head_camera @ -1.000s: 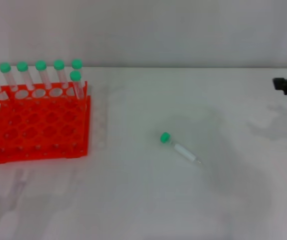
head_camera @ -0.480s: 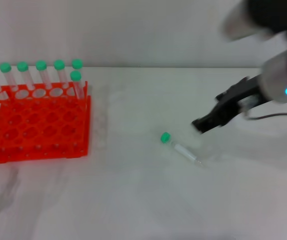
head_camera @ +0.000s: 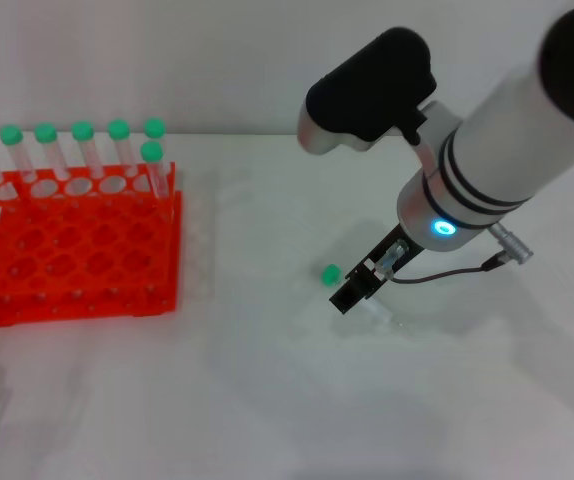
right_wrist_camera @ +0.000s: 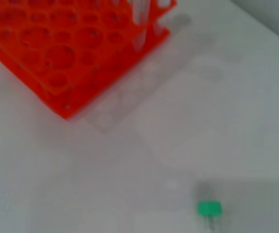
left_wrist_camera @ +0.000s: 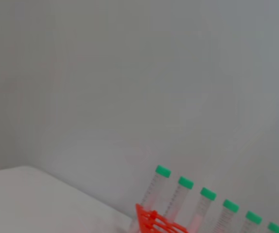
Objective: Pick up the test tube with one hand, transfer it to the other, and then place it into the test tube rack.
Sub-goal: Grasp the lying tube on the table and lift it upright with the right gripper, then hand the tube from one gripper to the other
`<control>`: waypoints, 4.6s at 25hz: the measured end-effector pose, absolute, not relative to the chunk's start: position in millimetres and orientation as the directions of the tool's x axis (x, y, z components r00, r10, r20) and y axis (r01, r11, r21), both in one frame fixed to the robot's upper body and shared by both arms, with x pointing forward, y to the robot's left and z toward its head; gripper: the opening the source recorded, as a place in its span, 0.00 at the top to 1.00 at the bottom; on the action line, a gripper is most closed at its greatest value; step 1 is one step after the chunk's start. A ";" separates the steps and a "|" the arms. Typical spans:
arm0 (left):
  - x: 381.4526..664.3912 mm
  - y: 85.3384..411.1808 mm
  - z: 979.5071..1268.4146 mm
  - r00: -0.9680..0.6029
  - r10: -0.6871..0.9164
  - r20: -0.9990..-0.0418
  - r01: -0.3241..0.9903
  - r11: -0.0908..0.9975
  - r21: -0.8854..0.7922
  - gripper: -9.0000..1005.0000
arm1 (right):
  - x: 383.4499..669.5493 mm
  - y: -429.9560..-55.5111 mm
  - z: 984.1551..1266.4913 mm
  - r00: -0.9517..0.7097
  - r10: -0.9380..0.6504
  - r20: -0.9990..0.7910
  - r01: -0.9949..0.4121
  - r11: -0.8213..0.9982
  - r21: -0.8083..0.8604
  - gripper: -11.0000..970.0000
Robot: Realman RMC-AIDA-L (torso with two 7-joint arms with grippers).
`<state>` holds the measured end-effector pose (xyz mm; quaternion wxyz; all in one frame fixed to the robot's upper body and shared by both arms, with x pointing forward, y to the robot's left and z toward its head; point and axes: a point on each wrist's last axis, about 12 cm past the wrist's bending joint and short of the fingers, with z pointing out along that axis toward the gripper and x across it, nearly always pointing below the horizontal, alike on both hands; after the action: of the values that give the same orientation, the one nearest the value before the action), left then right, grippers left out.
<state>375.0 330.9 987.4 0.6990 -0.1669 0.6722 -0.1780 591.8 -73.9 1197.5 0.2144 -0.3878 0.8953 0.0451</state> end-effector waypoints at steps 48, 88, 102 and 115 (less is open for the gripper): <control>390.0 330.4 991.7 0.035 -0.457 -0.889 0.070 0.888 -0.454 0.15 | 620.6 -75.6 1142.9 -0.719 -0.615 -0.324 -0.646 0.763 -0.013 0.40; 380.1 321.0 997.3 0.036 -0.512 -0.858 0.172 0.849 -0.499 0.15 | 595.0 -134.8 1176.9 -0.506 -0.497 -0.705 -0.727 0.686 0.039 0.79; 407.7 302.6 1000.6 -0.003 -0.541 -0.841 0.246 0.815 -0.525 0.15 | 534.6 -246.8 1105.3 -0.208 -0.010 -0.978 -0.753 0.639 0.153 0.78; 454.0 239.3 1017.7 -0.171 -0.446 -0.879 0.612 0.651 -0.450 0.16 | 465.3 -281.0 1024.6 -0.005 0.047 -0.999 -0.697 0.716 0.037 0.77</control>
<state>454.0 239.3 1017.7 0.6404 0.0645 0.6444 -0.4129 465.3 -281.0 1024.6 0.6594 -0.2501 0.6504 0.2820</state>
